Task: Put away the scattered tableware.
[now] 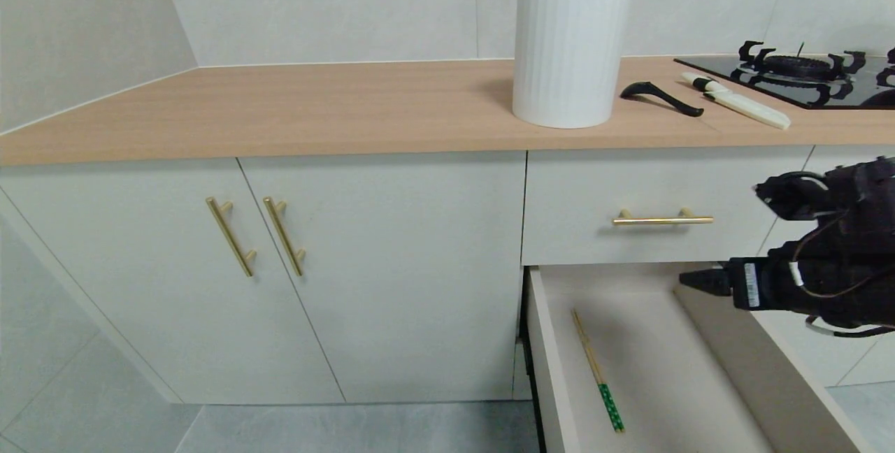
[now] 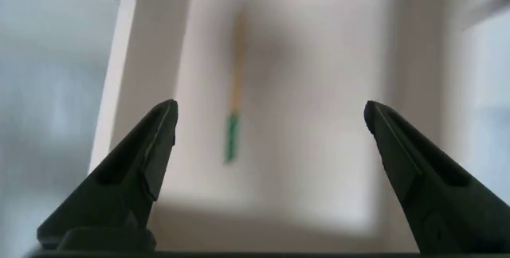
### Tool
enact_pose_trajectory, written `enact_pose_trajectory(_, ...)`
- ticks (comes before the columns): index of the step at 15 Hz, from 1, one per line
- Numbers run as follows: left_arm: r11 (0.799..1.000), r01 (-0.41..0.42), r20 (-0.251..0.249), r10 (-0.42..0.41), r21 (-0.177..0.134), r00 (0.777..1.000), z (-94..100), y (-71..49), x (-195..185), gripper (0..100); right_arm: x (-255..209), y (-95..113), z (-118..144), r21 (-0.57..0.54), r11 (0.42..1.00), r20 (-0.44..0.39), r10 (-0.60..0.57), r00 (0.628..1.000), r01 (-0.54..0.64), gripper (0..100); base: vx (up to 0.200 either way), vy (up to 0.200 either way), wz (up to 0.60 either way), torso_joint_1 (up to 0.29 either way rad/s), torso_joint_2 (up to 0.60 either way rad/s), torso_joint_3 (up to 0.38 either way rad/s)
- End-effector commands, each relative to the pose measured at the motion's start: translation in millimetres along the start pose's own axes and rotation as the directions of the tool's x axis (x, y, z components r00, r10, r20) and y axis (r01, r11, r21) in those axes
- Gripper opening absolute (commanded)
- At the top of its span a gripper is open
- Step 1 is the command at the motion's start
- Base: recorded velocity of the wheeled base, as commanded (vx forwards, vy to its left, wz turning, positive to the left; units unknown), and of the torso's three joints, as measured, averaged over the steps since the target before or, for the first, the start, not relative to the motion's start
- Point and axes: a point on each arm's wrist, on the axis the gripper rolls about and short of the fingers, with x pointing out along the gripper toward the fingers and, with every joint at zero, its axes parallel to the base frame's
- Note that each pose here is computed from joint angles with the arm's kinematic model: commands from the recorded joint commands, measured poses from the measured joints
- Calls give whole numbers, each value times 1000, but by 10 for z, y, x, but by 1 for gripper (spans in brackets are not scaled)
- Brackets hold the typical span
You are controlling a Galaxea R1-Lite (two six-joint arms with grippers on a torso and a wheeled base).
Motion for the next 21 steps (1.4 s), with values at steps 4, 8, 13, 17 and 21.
enact_pose_trajectory(4,1000,-1,0,1,0,1000,0,0,0,100,-235,-100,104,15,1000,91,-24,996,23,100,0,0,0,0,0,0)
enact_pose_trajectory(8,1000,0,0,0,0,1000,0,0,0,100,-217,-102,88,-1,1000,82,-29,996,30,100,0,0,0,0,0,0)
enact_pose_trajectory(13,1000,0,0,0,0,1000,0,0,0,100,-226,-102,90,-1,1000,85,-31,996,31,100,0,0,0,54,-183,-194)
enact_pose_trajectory(17,1000,-1,0,1,0,1000,0,0,0,100,-225,-103,87,-1,1000,85,-31,996,31,100,0,0,0,130,-503,-300)
enact_pose_trajectory(21,1000,-1,0,1,0,1000,0,0,0,100,-228,-103,84,-2,1000,85,-31,996,31,100,0,0,0,177,-458,-292)
